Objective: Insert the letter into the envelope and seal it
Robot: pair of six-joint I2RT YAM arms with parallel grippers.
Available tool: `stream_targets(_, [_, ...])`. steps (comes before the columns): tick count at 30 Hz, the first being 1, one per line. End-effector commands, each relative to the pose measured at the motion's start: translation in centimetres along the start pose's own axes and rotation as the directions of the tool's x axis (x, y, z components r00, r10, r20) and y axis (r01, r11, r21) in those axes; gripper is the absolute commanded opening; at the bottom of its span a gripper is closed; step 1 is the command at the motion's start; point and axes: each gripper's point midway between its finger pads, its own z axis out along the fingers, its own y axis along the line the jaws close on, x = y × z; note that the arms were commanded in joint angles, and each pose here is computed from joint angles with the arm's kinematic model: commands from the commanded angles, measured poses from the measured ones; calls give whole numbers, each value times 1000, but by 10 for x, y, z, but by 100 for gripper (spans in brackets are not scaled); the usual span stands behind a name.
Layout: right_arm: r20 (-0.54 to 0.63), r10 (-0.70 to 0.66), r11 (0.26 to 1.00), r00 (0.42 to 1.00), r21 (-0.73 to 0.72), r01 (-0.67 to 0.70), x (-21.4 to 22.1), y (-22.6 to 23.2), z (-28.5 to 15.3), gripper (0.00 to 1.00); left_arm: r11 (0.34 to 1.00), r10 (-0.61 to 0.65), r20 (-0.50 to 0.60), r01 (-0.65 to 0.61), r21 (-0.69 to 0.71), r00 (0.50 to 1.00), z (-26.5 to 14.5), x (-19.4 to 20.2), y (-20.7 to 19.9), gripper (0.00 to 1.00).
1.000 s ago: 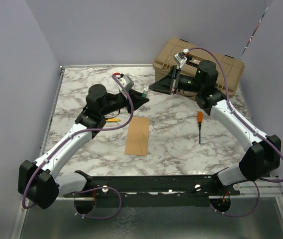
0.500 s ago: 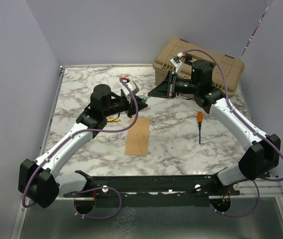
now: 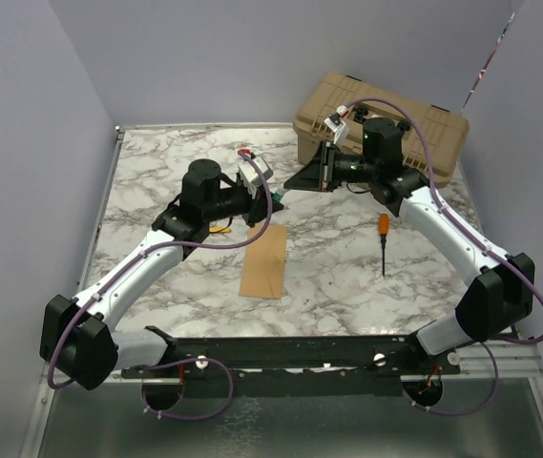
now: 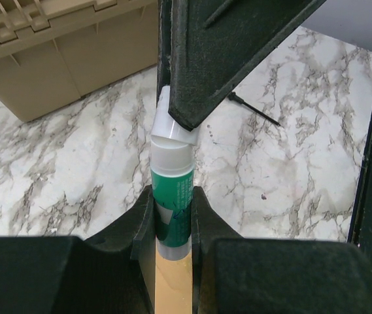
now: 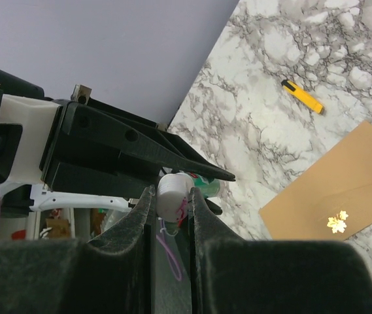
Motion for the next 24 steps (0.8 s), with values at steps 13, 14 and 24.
stream_targets(13, [-143,-10,1000,990,-22,6,21,6,4,0,1000,3,-86,-3,8,996,11,9,4,0])
stream_targets(14, [-149,-8,1000,989,-12,6,22,4,4,0,1000,5,-88,-4,9,996,11,9,5,0])
stream_targets(24, [-193,-20,1000,981,7,22,28,1,6,0,1000,17,-119,-15,20,993,14,15,4,0])
